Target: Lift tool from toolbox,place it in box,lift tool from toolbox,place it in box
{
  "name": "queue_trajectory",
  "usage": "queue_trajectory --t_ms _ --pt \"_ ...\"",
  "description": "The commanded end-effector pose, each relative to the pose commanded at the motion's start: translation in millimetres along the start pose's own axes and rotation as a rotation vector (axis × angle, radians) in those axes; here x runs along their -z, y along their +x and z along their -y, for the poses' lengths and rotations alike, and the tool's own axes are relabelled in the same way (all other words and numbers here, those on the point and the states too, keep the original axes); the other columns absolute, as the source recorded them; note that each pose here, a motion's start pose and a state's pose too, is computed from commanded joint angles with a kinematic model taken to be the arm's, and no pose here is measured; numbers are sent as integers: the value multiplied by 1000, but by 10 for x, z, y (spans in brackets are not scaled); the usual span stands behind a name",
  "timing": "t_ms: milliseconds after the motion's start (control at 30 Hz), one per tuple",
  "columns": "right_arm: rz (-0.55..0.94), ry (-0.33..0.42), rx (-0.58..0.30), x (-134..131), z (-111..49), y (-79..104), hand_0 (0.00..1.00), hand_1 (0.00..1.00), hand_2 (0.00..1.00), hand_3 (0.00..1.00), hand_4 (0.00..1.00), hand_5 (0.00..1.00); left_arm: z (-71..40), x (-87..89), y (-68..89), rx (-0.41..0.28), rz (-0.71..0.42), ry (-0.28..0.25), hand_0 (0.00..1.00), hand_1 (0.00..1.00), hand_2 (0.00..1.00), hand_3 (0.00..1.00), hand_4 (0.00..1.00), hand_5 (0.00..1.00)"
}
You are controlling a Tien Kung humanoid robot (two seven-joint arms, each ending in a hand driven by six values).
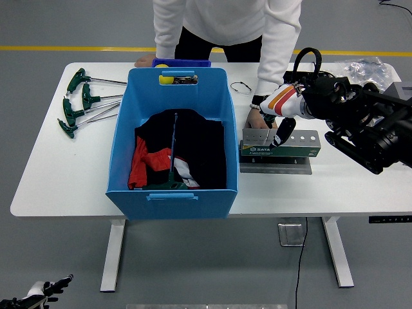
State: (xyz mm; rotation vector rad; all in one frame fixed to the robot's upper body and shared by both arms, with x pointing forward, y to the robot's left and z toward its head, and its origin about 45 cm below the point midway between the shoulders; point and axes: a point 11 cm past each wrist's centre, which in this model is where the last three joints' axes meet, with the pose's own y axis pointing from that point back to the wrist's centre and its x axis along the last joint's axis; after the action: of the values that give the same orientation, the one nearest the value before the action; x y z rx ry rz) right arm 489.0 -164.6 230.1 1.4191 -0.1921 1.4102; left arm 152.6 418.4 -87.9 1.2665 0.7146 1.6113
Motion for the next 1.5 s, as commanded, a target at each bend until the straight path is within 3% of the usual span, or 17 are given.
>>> queue_trajectory --t_ms 67,100,467,500,667,700,867,900,1067,1100,1267,1300,1467,1500 --pt "-5 -3 2 -13 -4 -1 842 463 530 457 998 516 0 -9 2 -1 -1 -2 875 796 781 608 722 560" --pt "-6 -4 2 -16 -4 -2 818 418 483 430 998 517 0 -11 2 -1 -2 -3 876 796 779 608 721 558" --pt "-12 -7 19 -34 -13 -57 805 401 457 424 998 520 0 -13 1 -1 -2 -4 877 797 779 607 720 557" --pt "-13 -6 19 -35 -14 -55 764 358 400 397 998 526 0 -12 1 -1 -2 -4 877 796 779 606 720 557" --pt "-18 -7 17 -49 -23 -46 764 358 400 397 998 526 0 -8 2 -1 -3 -4 877 796 779 606 720 557" --pt "-19 -7 17 -52 -24 -46 692 295 320 329 976 567 0 -8 2 -2 -3 -4 877 797 779 605 720 556" --pt "-22 -9 23 -61 -29 -54 692 295 320 329 976 567 0 -12 4 -2 -4 -5 877 797 779 605 720 556" --pt "-24 -9 23 -62 -30 -54 515 243 270 287 956 596 0 -12 4 -2 -4 -5 878 797 779 604 719 555" --pt "-24 -5 10 -61 -32 -38 515 243 270 287 956 596 0 -8 2 -1 -5 -4 878 797 779 604 719 555" --pt "-24 -4 7 -61 -33 -35 350 194 227 240 926 613 0 -7 1 -1 -5 -3 878 797 779 603 719 555" --pt "-18 1 -15 -65 -40 -14 350 194 227 240 926 613 0 0 -2 -1 -6 -2 878 797 779 603 719 555" --pt "-16 1 -21 -68 -42 -8 244 150 191 197 914 621 0 2 -3 0 -5 -1 878 797 778 602 718 552" --pt "1 3 -56 -90 -57 31 244 150 191 197 914 621 -1 15 -4 0 -5 2 878 797 778 602 718 552" --pt "6 3 -62 -95 -60 37 172 105 160 164 900 623 -1 17 -5 0 -6 3 877 797 778 601 719 552"
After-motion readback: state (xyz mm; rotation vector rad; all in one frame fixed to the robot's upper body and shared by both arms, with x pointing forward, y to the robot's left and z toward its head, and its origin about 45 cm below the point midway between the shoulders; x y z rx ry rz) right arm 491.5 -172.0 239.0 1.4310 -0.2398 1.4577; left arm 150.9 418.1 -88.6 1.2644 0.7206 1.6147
